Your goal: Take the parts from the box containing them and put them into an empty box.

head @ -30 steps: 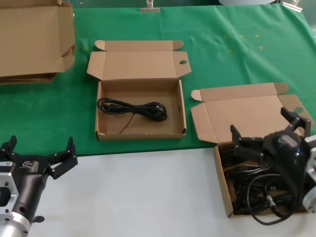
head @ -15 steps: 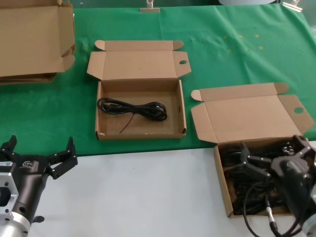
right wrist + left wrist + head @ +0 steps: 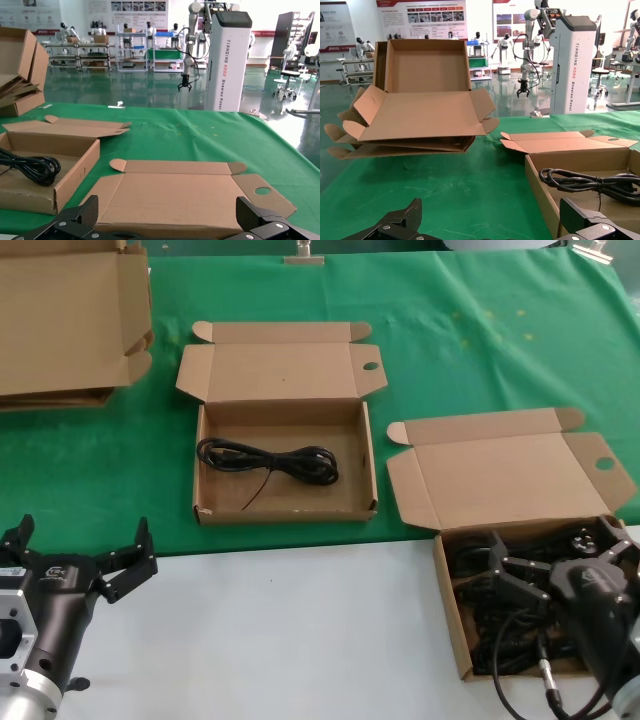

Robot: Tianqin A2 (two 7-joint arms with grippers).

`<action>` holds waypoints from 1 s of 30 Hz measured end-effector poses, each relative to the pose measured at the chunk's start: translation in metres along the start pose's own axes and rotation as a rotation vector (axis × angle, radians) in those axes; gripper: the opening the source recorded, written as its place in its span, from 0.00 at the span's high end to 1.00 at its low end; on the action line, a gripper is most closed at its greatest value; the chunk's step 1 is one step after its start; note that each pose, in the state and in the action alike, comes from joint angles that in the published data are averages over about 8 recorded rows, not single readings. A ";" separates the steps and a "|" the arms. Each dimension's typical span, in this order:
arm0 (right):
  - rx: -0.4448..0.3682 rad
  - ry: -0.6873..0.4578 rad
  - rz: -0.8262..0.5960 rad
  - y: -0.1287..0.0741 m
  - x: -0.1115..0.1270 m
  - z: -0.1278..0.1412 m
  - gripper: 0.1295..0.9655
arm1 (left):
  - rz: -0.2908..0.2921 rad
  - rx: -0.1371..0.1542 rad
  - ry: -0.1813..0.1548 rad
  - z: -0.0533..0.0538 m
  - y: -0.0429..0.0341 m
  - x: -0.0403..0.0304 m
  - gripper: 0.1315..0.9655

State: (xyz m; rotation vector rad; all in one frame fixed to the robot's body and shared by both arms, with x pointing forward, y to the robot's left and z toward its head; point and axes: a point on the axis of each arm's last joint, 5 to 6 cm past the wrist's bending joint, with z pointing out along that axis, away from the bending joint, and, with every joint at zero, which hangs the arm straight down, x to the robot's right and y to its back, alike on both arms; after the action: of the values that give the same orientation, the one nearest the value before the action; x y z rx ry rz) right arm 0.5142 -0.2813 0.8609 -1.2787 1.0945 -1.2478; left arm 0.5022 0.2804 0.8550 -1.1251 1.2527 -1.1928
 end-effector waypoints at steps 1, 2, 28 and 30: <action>0.000 0.000 0.000 0.000 0.000 0.000 0.00 | 0.000 0.000 0.000 0.000 0.0000 0.0000 0.00; 0.000 0.000 0.000 0.000 0.000 0.000 0.00 | 0.000 0.000 0.000 0.000 0.0000 0.0000 0.00; 0.000 0.000 0.000 0.000 0.000 0.000 0.00 | 0.000 0.000 0.000 0.000 0.0000 0.0000 0.00; 0.000 0.000 0.000 0.000 0.000 0.000 0.00 | 0.000 0.000 0.000 0.000 0.0000 0.0000 0.00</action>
State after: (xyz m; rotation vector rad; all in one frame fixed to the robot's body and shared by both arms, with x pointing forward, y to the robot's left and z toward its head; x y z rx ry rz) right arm 0.5142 -0.2813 0.8609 -1.2787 1.0945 -1.2478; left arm 0.5022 0.2804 0.8550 -1.1250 1.2527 -1.1928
